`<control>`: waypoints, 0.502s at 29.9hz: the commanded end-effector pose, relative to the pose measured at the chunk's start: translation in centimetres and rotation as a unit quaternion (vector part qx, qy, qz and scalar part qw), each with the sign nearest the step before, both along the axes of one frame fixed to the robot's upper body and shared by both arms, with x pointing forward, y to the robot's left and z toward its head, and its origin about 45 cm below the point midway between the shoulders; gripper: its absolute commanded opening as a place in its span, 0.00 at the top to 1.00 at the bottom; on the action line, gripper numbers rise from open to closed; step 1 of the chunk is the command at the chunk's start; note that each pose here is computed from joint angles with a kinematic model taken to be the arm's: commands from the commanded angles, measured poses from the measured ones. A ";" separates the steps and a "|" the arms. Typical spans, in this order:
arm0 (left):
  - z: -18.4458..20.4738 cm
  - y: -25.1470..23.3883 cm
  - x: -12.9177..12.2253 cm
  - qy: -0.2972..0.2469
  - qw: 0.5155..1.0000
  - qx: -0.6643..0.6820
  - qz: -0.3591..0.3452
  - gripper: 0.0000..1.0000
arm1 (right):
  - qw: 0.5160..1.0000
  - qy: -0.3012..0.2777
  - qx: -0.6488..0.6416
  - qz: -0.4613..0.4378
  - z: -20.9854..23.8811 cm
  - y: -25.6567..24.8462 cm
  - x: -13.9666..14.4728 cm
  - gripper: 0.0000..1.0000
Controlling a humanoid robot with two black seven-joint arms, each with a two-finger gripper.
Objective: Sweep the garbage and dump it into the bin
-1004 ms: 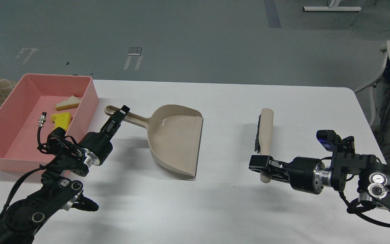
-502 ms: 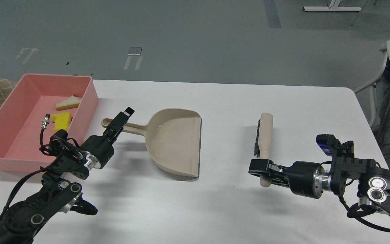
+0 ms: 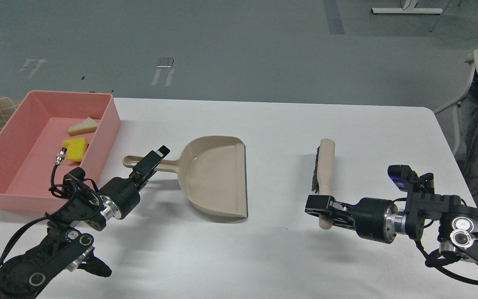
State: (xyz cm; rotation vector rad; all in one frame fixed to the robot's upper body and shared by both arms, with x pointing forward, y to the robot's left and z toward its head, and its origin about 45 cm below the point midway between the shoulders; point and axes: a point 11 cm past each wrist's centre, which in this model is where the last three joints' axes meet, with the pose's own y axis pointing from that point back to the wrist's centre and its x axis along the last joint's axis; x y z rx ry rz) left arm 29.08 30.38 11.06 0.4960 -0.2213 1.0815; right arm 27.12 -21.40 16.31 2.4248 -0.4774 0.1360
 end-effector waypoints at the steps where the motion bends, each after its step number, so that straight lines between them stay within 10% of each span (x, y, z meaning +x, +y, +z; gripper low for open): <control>1: 0.3 0.7 -0.4 0.000 1.000 0.005 -0.005 0.02 | 1.000 0.006 0.005 -0.003 -0.1 0.0 -0.1 0.99; 15: 3.6 3.1 -0.8 -0.004 0.998 -0.061 -0.025 0.02 | 1.000 0.007 -0.004 -0.008 -0.2 -0.9 -0.2 0.80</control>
